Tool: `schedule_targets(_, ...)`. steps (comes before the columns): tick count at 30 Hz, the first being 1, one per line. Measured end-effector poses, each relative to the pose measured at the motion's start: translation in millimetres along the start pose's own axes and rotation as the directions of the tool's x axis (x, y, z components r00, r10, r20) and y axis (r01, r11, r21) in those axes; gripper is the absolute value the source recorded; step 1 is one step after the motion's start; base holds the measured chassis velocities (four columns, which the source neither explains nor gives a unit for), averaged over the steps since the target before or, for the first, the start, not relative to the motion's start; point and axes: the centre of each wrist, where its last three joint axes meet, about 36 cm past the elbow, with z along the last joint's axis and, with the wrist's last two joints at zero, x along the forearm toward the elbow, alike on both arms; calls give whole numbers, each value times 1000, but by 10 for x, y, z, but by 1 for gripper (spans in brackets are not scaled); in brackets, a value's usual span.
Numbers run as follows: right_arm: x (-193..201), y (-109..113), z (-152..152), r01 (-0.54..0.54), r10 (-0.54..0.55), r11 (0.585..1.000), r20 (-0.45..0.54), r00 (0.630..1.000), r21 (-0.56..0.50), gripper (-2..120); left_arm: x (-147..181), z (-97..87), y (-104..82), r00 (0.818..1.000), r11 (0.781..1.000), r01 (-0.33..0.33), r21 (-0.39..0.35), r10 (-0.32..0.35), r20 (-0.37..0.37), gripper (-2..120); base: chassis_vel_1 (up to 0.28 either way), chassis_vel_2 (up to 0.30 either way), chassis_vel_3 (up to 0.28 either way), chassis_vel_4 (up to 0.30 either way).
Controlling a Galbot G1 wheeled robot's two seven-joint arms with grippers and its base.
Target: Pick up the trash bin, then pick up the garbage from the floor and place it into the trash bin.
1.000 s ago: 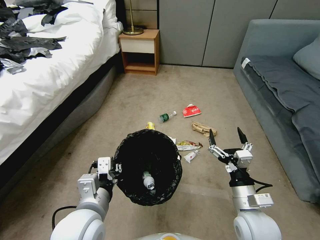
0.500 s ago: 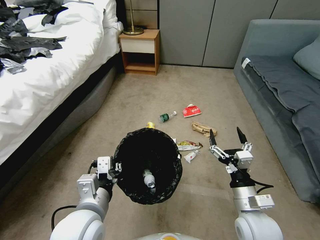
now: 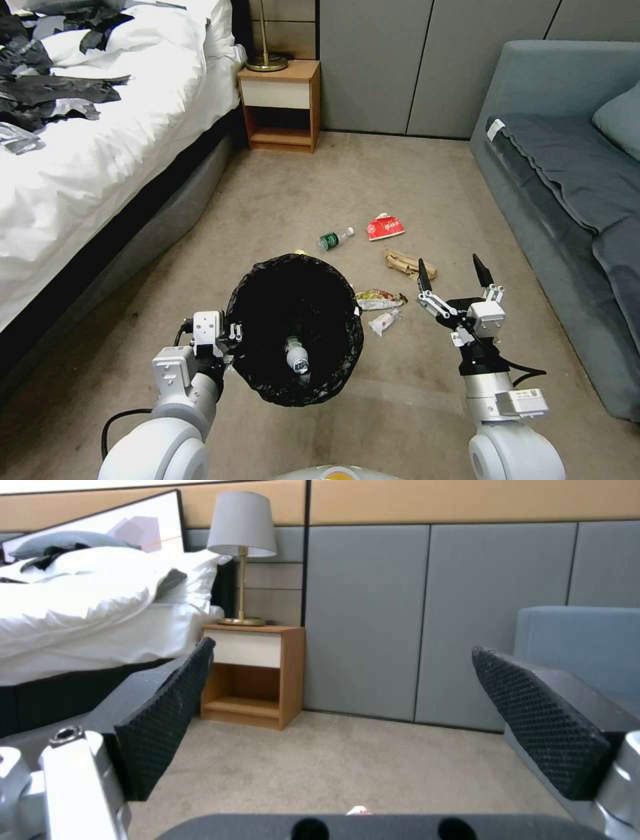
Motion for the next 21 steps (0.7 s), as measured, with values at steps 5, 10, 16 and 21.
schedule_targets(5,-10,8,-2,5,-5,1000,3,1000,-2,94,1,-3,3,1000,1000,0,1,0,1,0,-101,96,95,-116)
schedule_targets(10,-25,16,9,16,-15,1000,14,1000,-3,94,1,-12,6,1000,1000,2,2,-2,4,0,-83,77,85,-83)
schedule_targets(16,-47,8,22,21,-21,1000,32,999,2,94,-1,-15,9,1000,1000,4,3,-4,6,0,-69,76,66,-66)
schedule_targets(21,-70,-14,36,24,-25,1000,39,999,16,94,-14,-21,9,1000,1000,5,4,-5,9,0,-5,13,3,-6)
